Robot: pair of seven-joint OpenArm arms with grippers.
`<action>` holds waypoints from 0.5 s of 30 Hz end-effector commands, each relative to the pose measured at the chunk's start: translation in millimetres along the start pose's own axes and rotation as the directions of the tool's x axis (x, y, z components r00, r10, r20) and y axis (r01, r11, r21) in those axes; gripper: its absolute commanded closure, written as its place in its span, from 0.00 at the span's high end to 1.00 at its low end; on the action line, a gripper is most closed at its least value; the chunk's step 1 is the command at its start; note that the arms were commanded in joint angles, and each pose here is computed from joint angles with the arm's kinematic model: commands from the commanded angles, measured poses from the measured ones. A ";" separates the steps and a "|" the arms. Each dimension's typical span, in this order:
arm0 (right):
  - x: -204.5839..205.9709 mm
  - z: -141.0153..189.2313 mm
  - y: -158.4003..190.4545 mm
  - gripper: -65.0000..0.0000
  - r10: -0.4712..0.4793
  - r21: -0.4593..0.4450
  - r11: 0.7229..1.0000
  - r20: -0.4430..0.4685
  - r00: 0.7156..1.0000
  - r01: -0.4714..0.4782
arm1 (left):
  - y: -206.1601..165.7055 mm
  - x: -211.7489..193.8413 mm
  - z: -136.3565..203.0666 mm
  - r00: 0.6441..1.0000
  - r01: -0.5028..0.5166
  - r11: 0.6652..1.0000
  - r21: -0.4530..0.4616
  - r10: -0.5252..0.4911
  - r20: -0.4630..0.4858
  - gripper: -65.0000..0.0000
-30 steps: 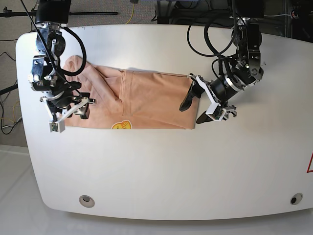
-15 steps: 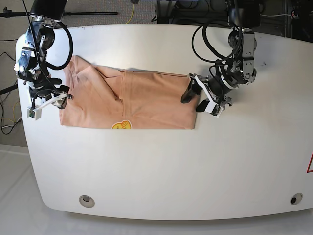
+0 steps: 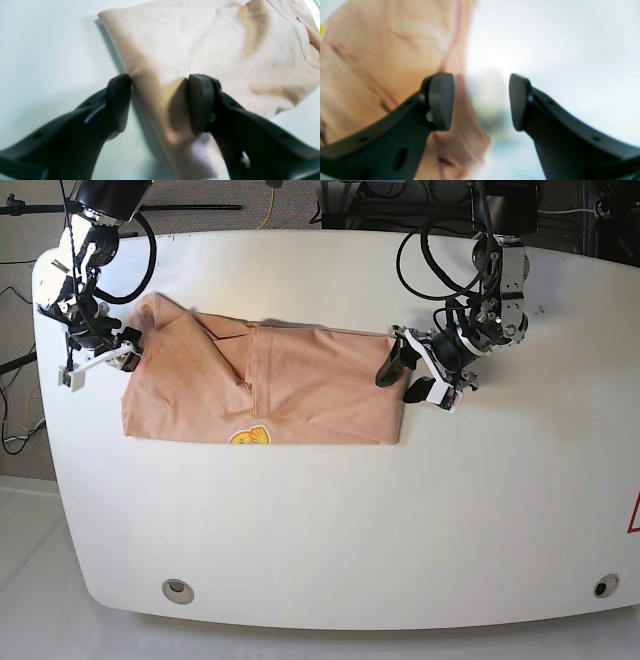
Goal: Fold the T-shirt properly
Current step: 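Lower the right gripper onto the shirt's outer edge and close it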
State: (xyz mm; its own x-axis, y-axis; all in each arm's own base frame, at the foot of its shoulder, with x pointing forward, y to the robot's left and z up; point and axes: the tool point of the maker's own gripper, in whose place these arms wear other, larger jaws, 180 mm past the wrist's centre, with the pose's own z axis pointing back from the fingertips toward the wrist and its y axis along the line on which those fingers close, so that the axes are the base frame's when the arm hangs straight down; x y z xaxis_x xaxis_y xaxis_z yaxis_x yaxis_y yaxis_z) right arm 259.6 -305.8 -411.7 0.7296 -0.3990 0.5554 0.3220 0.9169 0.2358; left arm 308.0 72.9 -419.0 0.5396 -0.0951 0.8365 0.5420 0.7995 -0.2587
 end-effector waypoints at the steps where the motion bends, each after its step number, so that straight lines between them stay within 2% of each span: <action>1: 12.3 -0.1 1.1 0.51 0.016 0.034 0.999 0.039 0.999 -0.017 | 5.4 4.9 2.7 1.000 0.024 1.000 0.010 -0.024 0.000 0.50; 6: 3.8 -5.0 3.1 0.51 0.039 0.073 0.997 0.016 0.999 -0.041 | 6.2 3.1 2.8 0.999 0.035 0.999 0.014 -0.035 -0.011 0.50; 15: -22.0 -18.1 38.6 0.51 0.076 0.190 0.980 -0.058 0.995 -0.064 | 7.7 2.8 3.8 0.999 0.038 0.999 0.016 -0.038 -0.014 0.50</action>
State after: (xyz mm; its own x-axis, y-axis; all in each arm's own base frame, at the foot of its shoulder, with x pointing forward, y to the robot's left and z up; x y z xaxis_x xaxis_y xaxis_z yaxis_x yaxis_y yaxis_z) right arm 272.2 -278.8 -421.7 0.7416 -0.3492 0.5728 0.1855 0.9273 0.3251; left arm 307.6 76.4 -419.7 0.5374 -0.1113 0.8360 0.5471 0.8004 -0.2451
